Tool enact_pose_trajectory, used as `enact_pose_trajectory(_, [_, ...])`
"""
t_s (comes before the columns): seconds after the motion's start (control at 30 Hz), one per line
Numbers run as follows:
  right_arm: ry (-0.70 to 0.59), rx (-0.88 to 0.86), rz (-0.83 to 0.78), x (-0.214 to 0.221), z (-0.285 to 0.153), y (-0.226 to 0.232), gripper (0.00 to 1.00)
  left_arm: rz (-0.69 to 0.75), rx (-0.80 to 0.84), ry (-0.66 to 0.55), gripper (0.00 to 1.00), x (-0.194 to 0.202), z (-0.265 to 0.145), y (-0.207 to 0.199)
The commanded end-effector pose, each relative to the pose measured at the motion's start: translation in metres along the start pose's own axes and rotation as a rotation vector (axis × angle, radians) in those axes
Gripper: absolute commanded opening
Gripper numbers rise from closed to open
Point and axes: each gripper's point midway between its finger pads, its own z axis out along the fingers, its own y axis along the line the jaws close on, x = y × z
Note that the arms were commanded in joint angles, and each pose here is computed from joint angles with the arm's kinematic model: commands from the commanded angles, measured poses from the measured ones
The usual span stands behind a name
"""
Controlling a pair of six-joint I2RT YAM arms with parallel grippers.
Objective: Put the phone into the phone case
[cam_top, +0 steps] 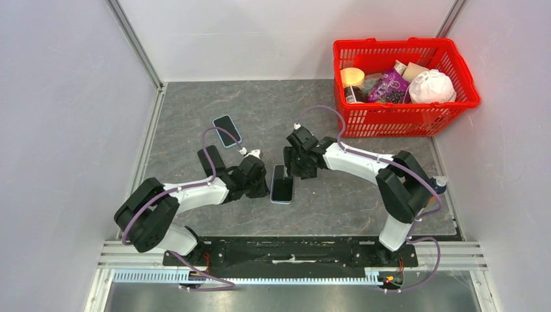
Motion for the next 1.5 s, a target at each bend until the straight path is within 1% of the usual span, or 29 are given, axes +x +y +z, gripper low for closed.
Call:
enact_pose_trajectory(0.0, [-0.038,-0.007,0.033,0.005,-0.020,-0.005,0.68,-0.018,-0.011,0.056,0.15,0.020,0.004,0.001])
enact_pose_trajectory(0.07, [-0.019,-0.021,0.040,0.020,-0.020,-0.006,0.66,-0.013,-0.003,0.061,0.15,0.023,0.004,-0.004])
enact_pose_trajectory(0.2, [-0.006,-0.026,0.016,0.040,-0.020,-0.001,0.67,0.001,0.019,0.077,0.14,0.032,0.006,-0.016])
enact_pose_trajectory(0.37, [0.003,-0.015,0.003,0.051,-0.012,0.001,0.68,0.009,0.035,0.088,0.14,0.041,0.007,-0.027])
enact_pose_trajectory(0.57, [0.013,0.008,-0.036,0.062,-0.006,0.003,0.68,0.004,0.032,0.082,0.14,0.043,0.007,-0.027])
enact_pose_trajectory(0.77, [0.025,0.086,-0.084,0.077,0.005,-0.006,0.64,-0.002,0.026,0.082,0.14,0.044,0.006,-0.025])
enact_pose_trajectory(0.97, [0.045,0.132,-0.135,0.097,0.017,-0.003,0.57,-0.006,0.033,0.081,0.14,0.044,0.008,-0.027])
enact_pose_trajectory(1.07, [0.047,0.151,-0.144,0.102,0.022,-0.001,0.56,-0.006,0.035,0.082,0.14,0.044,0.008,-0.028])
enact_pose_trajectory(1.23, [-0.013,0.153,-0.134,0.085,0.006,-0.002,0.63,-0.005,0.033,0.081,0.14,0.043,0.008,-0.027])
enact_pose_trajectory(1.37, [-0.032,0.120,-0.105,0.069,-0.010,-0.004,0.74,-0.003,0.023,0.081,0.14,0.044,0.009,-0.025])
enact_pose_trajectory(1.43, [-0.026,0.096,-0.085,0.064,-0.015,-0.006,0.78,-0.003,0.021,0.083,0.14,0.045,0.009,-0.024])
enact_pose_trajectory(1.47, [-0.028,0.085,-0.074,0.062,-0.018,-0.007,0.78,-0.003,0.020,0.084,0.14,0.045,0.009,-0.024])
